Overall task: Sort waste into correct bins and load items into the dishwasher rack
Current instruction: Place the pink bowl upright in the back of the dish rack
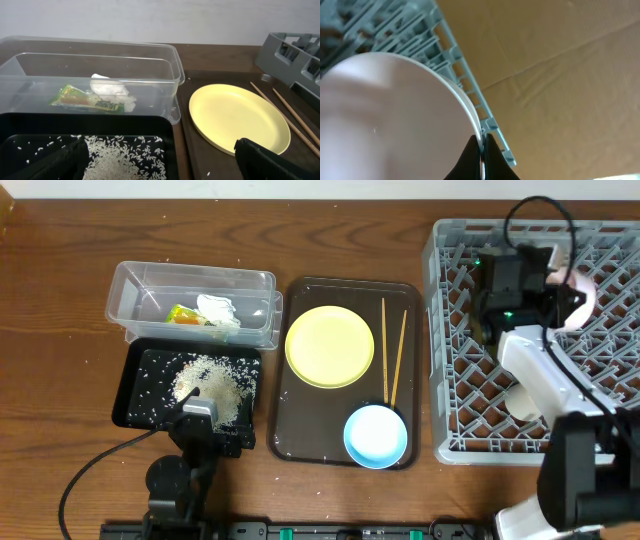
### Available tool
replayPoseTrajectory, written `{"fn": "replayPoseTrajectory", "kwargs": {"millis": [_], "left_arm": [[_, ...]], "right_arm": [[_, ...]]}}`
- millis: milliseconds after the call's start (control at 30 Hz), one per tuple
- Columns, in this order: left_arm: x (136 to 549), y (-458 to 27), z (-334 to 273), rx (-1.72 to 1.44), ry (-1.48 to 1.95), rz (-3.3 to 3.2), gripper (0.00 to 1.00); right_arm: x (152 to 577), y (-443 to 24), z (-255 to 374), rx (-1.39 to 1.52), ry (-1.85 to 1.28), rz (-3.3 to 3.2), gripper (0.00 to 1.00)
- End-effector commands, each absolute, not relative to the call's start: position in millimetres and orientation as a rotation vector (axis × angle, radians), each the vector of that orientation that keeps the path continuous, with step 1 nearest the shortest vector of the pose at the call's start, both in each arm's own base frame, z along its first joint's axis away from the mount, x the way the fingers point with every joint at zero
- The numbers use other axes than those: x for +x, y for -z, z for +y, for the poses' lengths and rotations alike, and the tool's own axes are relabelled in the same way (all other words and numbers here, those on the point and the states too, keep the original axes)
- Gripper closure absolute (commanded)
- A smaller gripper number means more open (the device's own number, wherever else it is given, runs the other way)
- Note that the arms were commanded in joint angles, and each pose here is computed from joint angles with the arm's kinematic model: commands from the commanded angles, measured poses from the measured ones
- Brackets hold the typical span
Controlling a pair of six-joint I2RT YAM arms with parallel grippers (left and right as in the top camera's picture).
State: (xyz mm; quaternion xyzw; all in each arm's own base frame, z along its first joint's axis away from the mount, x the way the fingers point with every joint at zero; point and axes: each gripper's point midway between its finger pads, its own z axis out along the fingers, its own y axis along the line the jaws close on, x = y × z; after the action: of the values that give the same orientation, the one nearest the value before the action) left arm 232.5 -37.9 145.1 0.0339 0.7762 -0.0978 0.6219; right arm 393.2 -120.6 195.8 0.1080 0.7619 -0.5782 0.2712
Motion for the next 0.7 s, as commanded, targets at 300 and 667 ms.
{"fn": "replayPoseTrajectory", "kwargs": {"millis": [300, 667], "left_arm": [[233, -134, -38, 0.092, 0.215, 1.805, 0.04], [233, -134, -38, 0.092, 0.215, 1.805, 0.04]], "right_arm": [[406, -184, -56, 0.011, 1.551, 2.075, 0.46], [400, -190, 109, -0.395, 0.516, 2.257, 0.14]]}}
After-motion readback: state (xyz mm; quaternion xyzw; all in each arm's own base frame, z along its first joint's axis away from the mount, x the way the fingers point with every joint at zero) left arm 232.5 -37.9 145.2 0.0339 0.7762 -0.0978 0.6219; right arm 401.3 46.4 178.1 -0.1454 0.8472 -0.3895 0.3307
